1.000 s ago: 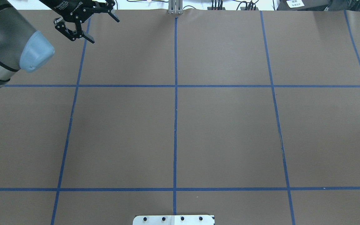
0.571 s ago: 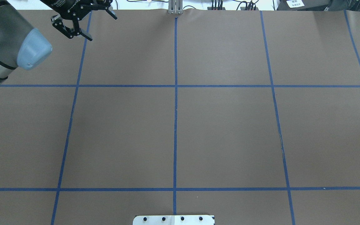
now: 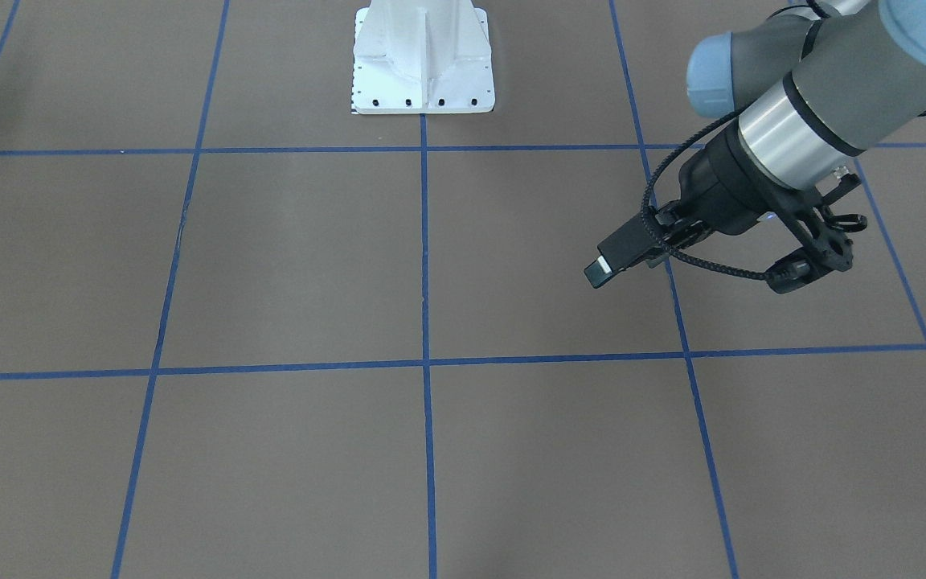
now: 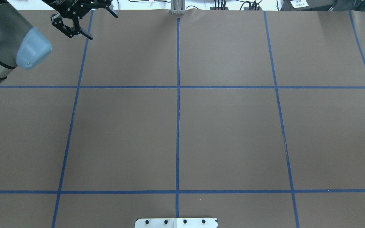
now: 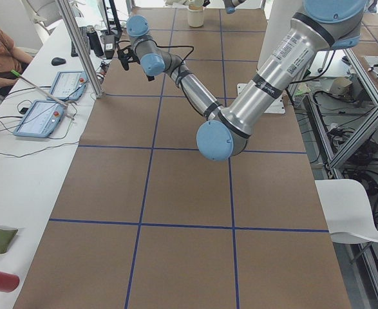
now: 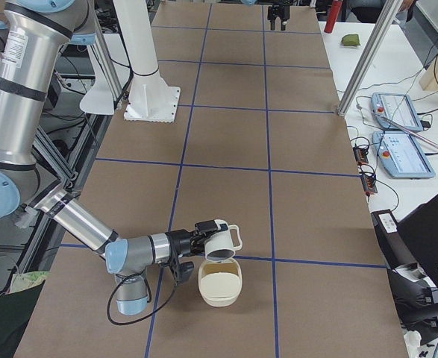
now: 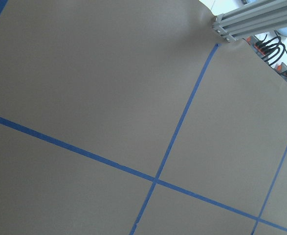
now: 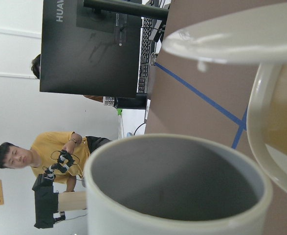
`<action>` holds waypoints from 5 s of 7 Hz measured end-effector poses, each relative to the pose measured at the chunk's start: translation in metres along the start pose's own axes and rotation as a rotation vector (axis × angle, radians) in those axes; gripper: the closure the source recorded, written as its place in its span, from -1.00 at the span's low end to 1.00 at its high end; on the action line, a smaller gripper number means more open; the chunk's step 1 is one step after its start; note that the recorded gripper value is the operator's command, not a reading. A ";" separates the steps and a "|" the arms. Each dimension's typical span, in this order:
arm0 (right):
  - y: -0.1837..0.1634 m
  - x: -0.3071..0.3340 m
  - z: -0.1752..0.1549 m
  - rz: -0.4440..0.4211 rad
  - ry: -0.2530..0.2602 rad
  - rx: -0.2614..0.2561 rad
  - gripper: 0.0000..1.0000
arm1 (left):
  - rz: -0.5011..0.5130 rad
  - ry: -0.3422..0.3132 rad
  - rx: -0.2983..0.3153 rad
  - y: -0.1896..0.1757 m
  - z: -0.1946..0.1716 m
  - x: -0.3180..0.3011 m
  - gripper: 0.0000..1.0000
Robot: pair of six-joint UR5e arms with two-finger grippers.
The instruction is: Left arm hands cup to right arm to dump lemon
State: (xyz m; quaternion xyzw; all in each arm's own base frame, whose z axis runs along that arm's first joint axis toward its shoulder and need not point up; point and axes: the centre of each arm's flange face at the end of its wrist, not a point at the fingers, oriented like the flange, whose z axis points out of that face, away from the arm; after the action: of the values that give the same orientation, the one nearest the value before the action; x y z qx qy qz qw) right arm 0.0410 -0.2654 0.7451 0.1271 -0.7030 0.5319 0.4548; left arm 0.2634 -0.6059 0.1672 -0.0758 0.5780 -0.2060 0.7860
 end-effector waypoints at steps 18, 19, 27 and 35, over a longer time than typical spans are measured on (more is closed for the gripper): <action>-0.001 -0.034 -0.007 0.568 -0.236 -0.141 1.00 | 0.011 0.004 0.003 0.005 0.001 0.005 -1.00; -0.001 -0.035 -0.005 0.478 -0.241 -0.133 1.00 | 0.012 0.003 0.002 0.006 0.003 0.005 -1.00; 0.003 -0.025 0.006 -0.468 -0.142 -0.085 1.00 | 0.014 0.000 -0.001 0.009 0.008 0.005 -1.00; 0.023 -0.096 0.064 -0.993 0.036 -0.074 1.00 | 0.008 -0.013 0.006 0.008 0.016 -0.001 -1.00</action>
State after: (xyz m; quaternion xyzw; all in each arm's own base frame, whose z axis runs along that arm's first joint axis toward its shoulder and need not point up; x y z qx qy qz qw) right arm 0.0469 -0.3412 0.6548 0.4213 -0.5679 0.2280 0.6693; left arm 0.2801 -0.6003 0.1703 -0.0722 0.5725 -0.2042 0.7908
